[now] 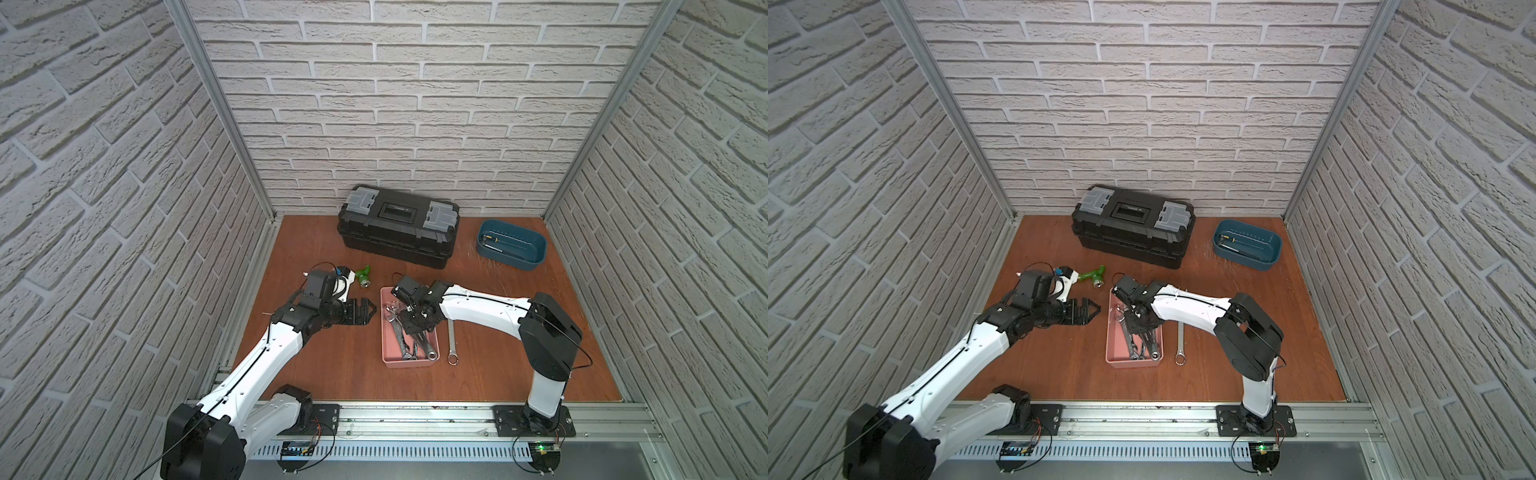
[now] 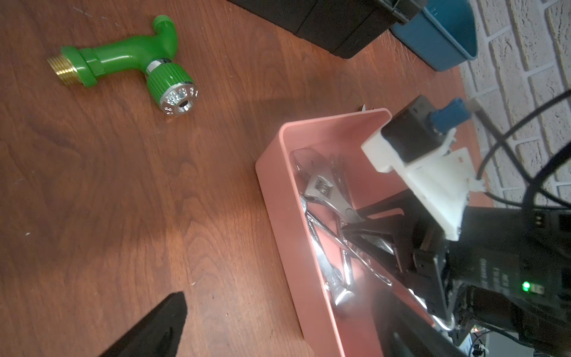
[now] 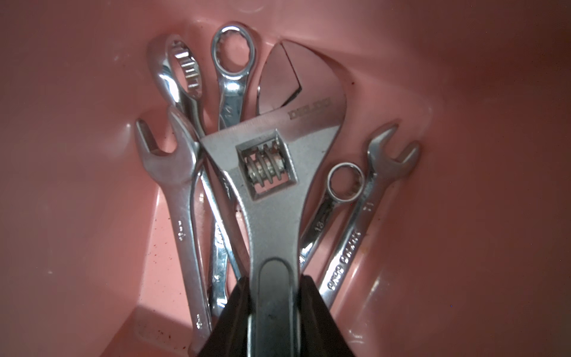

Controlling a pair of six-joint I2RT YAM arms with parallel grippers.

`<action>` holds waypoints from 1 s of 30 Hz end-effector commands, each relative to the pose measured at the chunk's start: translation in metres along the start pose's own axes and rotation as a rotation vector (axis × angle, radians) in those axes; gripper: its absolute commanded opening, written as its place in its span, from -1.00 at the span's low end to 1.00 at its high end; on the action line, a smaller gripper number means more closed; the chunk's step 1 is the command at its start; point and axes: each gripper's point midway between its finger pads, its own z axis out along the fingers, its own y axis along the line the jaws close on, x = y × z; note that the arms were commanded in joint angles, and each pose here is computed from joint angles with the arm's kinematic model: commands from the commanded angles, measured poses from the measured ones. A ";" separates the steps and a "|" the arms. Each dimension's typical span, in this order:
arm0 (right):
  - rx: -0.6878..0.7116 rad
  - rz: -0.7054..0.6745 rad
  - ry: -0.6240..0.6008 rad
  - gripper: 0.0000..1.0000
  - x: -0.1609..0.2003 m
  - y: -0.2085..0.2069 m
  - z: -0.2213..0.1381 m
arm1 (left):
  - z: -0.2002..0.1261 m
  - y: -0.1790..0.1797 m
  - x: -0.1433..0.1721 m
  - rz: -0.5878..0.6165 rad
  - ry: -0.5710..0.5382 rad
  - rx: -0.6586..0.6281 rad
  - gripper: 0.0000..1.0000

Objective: Take out the wrench from the storage box
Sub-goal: Pick up the wrench from the storage box, then place the wrench at the center of the board.

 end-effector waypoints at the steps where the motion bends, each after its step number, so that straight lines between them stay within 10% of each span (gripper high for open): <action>1: -0.035 0.040 -0.155 -0.87 -0.026 0.005 -0.054 | 0.001 -0.001 -0.006 0.002 -0.022 0.012 0.97; 17: 0.096 0.151 -0.310 -0.89 -0.019 -0.077 -0.116 | 0.000 -0.005 -0.012 0.009 -0.017 0.016 0.97; 30: 0.247 0.302 -0.182 -0.89 0.038 -0.179 -0.052 | 0.001 -0.007 -0.016 0.011 -0.016 0.021 0.97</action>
